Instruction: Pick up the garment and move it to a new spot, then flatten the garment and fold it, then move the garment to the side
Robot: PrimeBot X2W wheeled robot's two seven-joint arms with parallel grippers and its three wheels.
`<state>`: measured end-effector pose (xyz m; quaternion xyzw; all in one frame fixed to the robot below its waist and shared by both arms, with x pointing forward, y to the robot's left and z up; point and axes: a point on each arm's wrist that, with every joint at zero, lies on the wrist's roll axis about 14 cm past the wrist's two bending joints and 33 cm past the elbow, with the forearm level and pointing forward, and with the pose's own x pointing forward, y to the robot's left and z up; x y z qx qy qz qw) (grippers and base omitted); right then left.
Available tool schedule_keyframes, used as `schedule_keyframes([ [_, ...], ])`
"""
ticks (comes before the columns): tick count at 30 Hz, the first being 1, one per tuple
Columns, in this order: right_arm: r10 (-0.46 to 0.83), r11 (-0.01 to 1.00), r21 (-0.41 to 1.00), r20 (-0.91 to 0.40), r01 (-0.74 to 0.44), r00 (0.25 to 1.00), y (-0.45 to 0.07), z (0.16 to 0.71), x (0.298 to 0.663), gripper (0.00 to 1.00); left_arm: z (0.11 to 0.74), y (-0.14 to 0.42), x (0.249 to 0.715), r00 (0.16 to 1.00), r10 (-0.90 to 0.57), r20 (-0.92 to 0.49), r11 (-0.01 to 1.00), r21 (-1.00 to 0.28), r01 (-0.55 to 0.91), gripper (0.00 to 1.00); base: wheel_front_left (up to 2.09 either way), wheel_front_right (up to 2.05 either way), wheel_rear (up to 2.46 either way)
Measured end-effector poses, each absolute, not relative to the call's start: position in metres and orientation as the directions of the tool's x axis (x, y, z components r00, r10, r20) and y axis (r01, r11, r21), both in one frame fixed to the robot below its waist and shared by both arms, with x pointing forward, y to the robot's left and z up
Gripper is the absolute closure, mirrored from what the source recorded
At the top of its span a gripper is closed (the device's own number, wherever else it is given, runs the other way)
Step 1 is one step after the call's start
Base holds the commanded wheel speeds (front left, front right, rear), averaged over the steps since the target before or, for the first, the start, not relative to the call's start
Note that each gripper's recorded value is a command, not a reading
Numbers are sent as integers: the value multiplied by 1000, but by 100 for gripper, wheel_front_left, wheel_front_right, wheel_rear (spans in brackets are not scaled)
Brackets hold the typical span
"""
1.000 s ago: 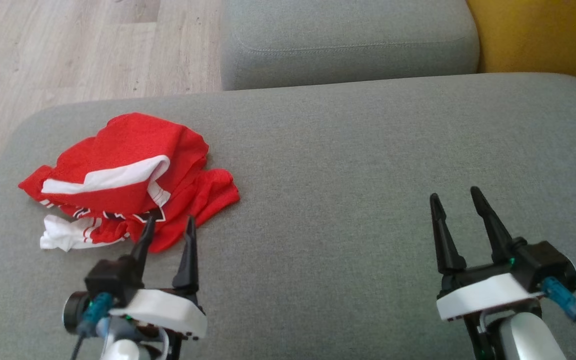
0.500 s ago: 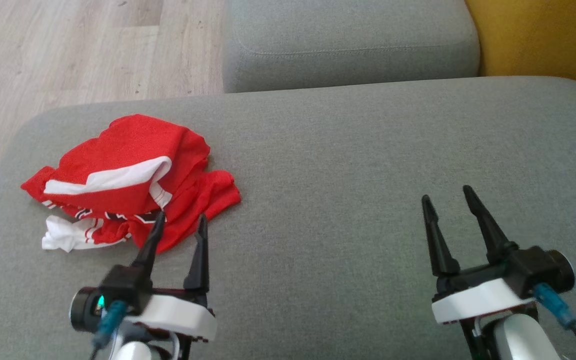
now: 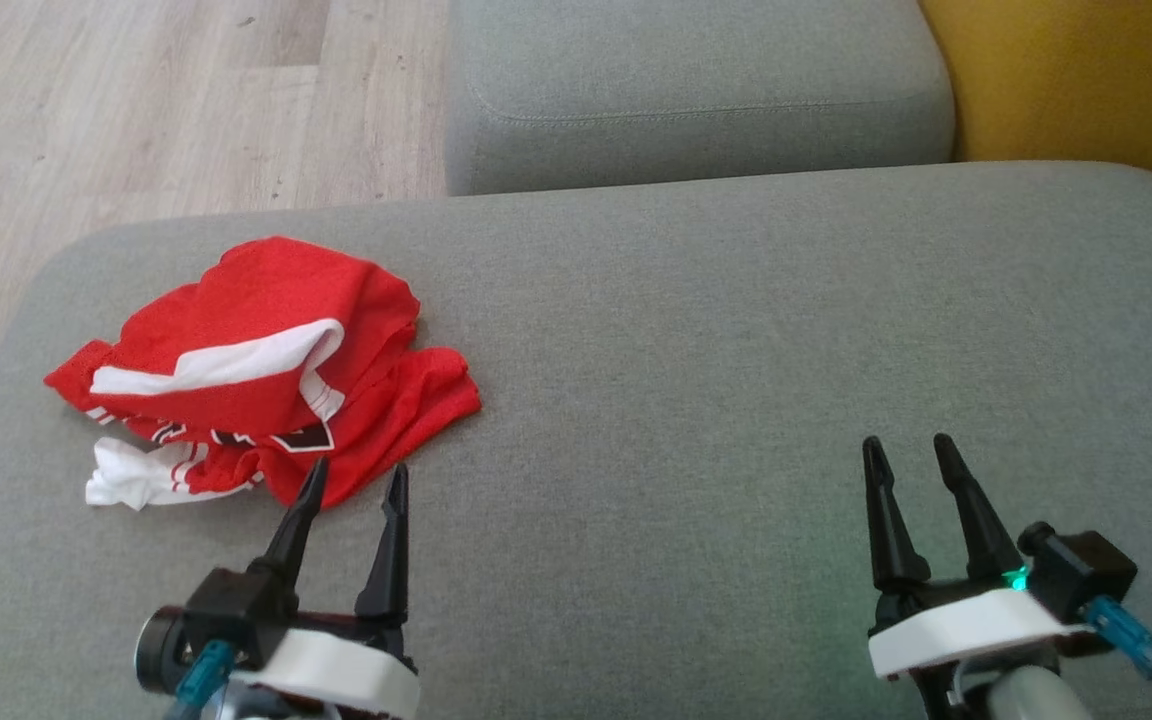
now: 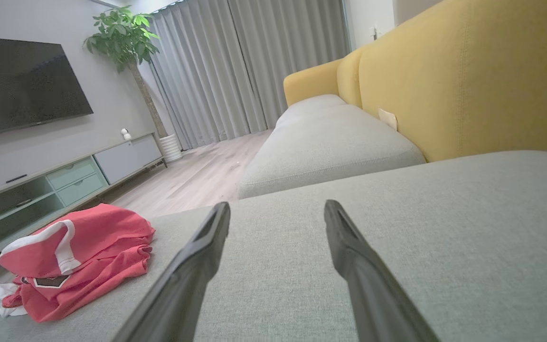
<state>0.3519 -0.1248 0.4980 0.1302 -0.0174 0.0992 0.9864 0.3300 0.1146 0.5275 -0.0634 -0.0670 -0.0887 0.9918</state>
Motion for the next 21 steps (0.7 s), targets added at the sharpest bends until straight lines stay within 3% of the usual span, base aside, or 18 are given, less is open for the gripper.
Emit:
schedule_keyframes([
  [21,204,941,267,40,-207,978,-120,492,352,0,515,122,328,982,-154,106,978,-125,167,0,0,0,0],
])
